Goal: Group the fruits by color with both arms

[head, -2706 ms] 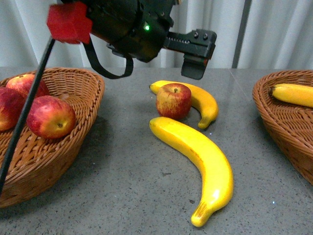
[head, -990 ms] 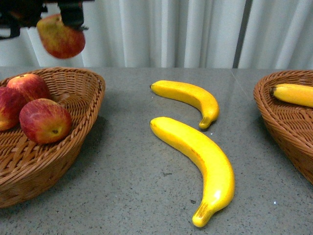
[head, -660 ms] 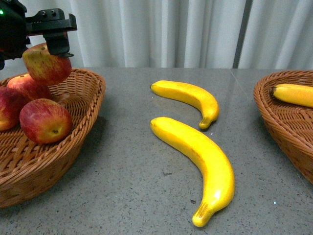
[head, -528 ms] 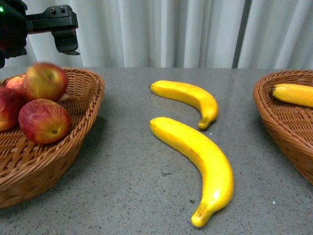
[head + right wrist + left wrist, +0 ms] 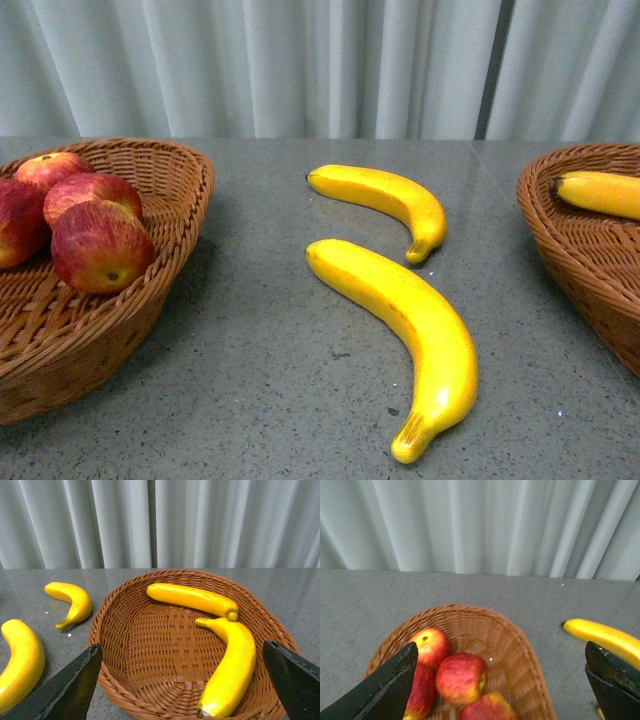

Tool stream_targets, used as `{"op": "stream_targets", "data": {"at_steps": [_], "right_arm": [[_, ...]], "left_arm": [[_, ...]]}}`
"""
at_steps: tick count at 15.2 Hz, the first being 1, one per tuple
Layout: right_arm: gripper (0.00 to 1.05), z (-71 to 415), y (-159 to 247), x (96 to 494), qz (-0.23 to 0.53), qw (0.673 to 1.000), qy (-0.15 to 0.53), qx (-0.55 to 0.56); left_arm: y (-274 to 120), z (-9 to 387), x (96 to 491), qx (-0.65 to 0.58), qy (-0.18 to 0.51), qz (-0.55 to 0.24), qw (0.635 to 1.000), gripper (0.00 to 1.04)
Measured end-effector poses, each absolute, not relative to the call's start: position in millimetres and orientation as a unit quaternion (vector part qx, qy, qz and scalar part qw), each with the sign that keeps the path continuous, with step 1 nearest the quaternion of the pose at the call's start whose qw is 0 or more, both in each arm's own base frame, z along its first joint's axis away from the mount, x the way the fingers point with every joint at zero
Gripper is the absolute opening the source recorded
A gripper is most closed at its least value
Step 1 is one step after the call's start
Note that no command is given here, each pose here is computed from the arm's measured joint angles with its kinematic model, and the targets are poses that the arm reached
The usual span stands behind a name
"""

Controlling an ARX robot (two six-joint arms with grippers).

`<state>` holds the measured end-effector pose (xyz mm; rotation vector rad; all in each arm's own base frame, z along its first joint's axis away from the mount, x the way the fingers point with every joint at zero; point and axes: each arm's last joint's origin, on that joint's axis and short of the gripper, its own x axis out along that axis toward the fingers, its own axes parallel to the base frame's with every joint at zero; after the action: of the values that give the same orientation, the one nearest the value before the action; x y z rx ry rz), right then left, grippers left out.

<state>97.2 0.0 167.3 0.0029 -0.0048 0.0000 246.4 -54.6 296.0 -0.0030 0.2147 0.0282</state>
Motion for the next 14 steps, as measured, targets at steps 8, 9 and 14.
{"op": "stream_targets", "data": {"at_steps": [8,9,14], "right_arm": [[0.98,167,0,97,0.0,1.0,-0.002,0.001],[0.98,167,0,97,0.0,1.0,-0.003,0.001],[0.98,167,0,97,0.0,1.0,-0.002,0.001]], "left_arm": [[-36,245,165,-0.012,-0.013,-0.006,1.0,0.63],[-28,223,155,-0.009,0.0,0.002,1.0,0.48],[0,185,126,-0.007,0.0,0.002,1.0,0.02]]}}
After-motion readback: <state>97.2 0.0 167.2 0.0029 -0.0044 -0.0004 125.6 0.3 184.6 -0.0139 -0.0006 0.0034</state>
